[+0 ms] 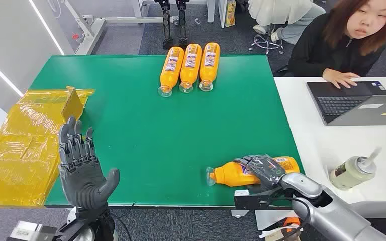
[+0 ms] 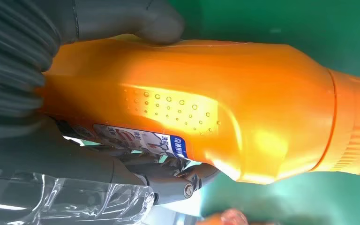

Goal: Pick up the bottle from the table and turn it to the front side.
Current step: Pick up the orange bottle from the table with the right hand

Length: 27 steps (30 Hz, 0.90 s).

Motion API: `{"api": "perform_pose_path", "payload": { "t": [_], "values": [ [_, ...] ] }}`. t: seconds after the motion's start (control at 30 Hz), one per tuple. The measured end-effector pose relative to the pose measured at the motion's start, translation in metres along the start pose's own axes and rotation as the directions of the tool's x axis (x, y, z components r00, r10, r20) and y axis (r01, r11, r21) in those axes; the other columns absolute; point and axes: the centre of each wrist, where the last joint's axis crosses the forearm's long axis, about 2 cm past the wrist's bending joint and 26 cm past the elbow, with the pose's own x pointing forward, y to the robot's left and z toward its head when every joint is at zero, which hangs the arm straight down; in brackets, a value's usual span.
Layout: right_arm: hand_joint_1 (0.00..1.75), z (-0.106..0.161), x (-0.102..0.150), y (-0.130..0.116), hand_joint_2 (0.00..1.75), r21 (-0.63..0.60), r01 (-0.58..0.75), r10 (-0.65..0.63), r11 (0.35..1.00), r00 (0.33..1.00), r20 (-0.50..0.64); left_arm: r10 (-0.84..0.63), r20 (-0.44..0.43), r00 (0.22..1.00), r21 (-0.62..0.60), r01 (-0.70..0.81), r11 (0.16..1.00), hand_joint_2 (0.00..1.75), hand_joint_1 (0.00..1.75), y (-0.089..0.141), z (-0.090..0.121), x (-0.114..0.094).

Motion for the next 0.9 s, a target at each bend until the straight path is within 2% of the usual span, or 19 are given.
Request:
{"api": "perform_pose_path", "payload": {
  "t": [0.13,0.33,0.43,0.6,0.8,0.9],
  "values": [
    [1.75,-0.001,0.015,-0.004,1.75,-0.096,-0.025,0.029,0.995,0.999,0.037,-0.013,-0.004,1.000,0.006,0.013,1.000,1.75,0.00,0.000,0.002,0.000],
    [1.75,-0.007,0.041,-0.049,1.75,-0.311,-0.032,0.075,0.950,0.989,0.127,-0.037,-0.006,0.999,0.006,0.037,0.999,1.75,0.00,-0.002,0.000,-0.002],
    [1.75,-0.011,0.064,-0.063,1.75,-0.401,-0.065,0.135,0.914,0.980,0.147,-0.038,-0.007,0.999,0.001,0.038,0.999,1.75,0.00,-0.004,-0.003,-0.004],
    [1.75,-0.016,0.110,-0.064,1.75,-0.503,-0.062,0.169,0.862,0.971,0.170,0.014,-0.023,1.000,-0.029,-0.015,0.999,1.75,0.00,-0.011,-0.007,-0.009],
    [1.75,-0.012,0.164,-0.055,1.75,-0.587,-0.009,0.168,0.810,0.961,0.218,0.244,-0.094,0.965,-0.095,-0.252,0.963,1.75,0.00,-0.024,-0.005,-0.018],
    [1.75,-0.010,0.182,-0.053,1.75,-0.614,0.031,0.151,0.789,0.958,0.243,0.327,-0.131,0.936,-0.112,-0.341,0.933,1.75,0.00,-0.028,-0.001,-0.022]
  ]
}}
